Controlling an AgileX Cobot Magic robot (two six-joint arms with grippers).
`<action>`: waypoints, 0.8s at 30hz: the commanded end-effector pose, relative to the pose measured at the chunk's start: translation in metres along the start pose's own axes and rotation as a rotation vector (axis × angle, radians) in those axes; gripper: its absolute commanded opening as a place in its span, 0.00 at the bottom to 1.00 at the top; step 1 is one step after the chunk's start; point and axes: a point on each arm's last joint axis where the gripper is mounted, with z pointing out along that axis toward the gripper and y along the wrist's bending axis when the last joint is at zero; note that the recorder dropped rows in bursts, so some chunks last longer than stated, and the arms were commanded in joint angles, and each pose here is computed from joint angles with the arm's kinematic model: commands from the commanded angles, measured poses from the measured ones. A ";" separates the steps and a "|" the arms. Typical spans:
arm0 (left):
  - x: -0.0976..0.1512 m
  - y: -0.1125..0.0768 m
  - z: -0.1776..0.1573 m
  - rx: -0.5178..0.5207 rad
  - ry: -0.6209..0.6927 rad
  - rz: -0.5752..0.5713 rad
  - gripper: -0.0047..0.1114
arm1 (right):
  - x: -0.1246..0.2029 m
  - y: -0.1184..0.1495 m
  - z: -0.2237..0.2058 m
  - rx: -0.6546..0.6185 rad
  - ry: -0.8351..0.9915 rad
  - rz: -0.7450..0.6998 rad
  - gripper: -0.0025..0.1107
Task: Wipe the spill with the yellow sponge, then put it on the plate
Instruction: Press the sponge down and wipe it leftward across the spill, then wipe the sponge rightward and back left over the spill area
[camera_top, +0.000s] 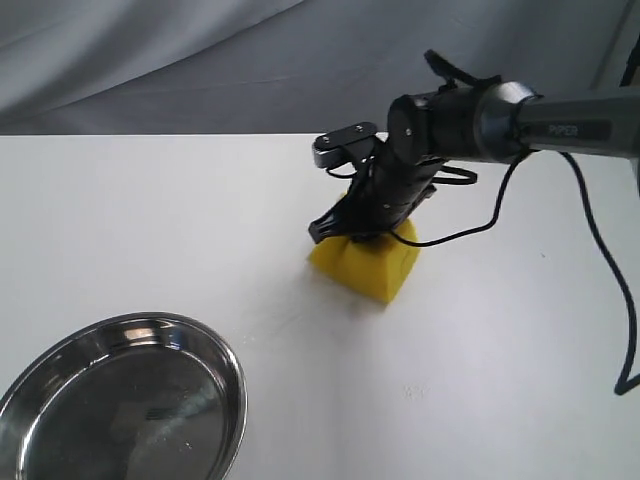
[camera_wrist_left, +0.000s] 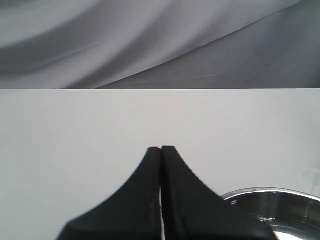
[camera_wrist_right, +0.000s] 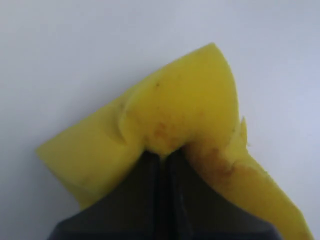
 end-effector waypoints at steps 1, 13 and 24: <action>0.001 0.000 0.000 -0.002 0.000 -0.004 0.04 | 0.021 -0.039 0.010 0.054 0.131 0.014 0.02; 0.001 0.000 0.000 -0.002 0.000 -0.004 0.04 | 0.013 0.061 0.005 -0.471 0.062 -0.165 0.02; 0.001 0.000 0.000 -0.002 0.000 -0.004 0.04 | 0.018 0.128 0.008 -0.436 0.048 -0.288 0.02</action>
